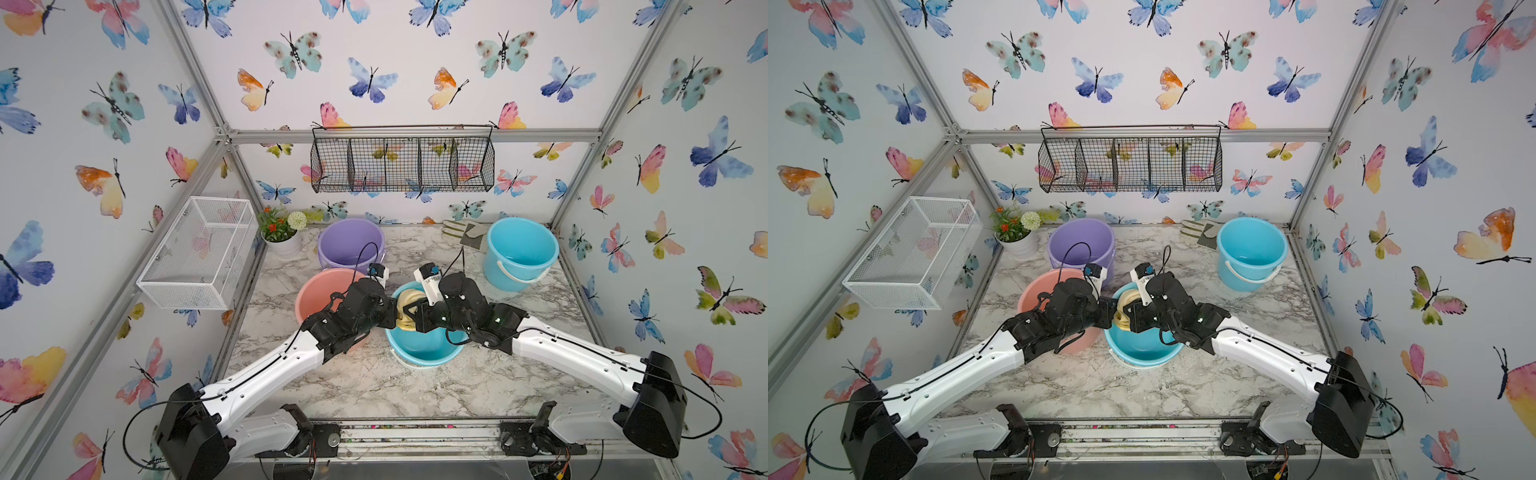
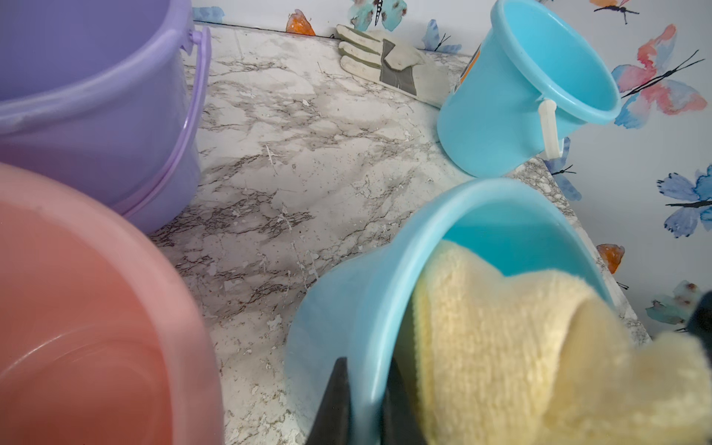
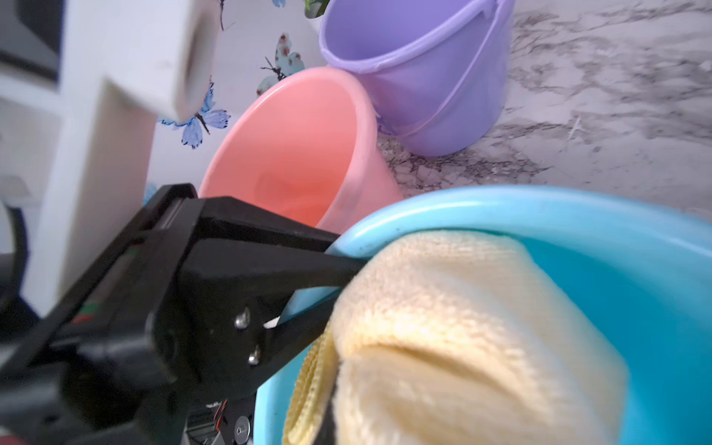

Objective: Wipe the inside of the bucket with a cloth
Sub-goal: Wipe the dirt from the inside of the bucket.

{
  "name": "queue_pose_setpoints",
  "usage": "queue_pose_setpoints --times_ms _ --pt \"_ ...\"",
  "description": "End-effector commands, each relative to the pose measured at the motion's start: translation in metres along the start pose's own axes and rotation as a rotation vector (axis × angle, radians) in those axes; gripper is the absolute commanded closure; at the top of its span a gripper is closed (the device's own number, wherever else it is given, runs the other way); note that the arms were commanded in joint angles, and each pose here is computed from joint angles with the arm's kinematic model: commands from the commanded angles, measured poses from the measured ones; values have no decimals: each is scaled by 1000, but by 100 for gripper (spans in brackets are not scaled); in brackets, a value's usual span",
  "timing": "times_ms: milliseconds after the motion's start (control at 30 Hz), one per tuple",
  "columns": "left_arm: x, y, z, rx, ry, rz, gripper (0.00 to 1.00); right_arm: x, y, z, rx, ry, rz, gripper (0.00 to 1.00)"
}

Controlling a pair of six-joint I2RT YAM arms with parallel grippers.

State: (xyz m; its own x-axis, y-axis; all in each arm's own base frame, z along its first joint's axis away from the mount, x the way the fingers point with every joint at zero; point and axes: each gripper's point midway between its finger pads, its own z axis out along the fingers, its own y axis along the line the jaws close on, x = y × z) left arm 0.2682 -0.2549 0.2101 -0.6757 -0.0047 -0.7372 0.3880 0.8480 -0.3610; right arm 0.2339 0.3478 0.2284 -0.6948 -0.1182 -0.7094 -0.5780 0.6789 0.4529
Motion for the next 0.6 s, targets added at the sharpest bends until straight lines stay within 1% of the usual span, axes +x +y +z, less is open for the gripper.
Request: queue_pose_setpoints --times_ms 0,200,333,433,567 --pt "-1 -11 1 47 12 -5 100 -8 -27 -14 188 -11 -61 98" --pt "-4 -13 0 50 8 -2 100 0 -76 -30 499 100 -178 98" --pt "-5 -12 -1 42 4 2 100 13 -104 -48 682 221 -236 98" --pt "-5 -11 -2 37 2 2 100 31 -115 -61 751 337 -232 98" --pt "-6 -9 -1 30 -1 5 100 59 -114 -77 747 482 -172 98"
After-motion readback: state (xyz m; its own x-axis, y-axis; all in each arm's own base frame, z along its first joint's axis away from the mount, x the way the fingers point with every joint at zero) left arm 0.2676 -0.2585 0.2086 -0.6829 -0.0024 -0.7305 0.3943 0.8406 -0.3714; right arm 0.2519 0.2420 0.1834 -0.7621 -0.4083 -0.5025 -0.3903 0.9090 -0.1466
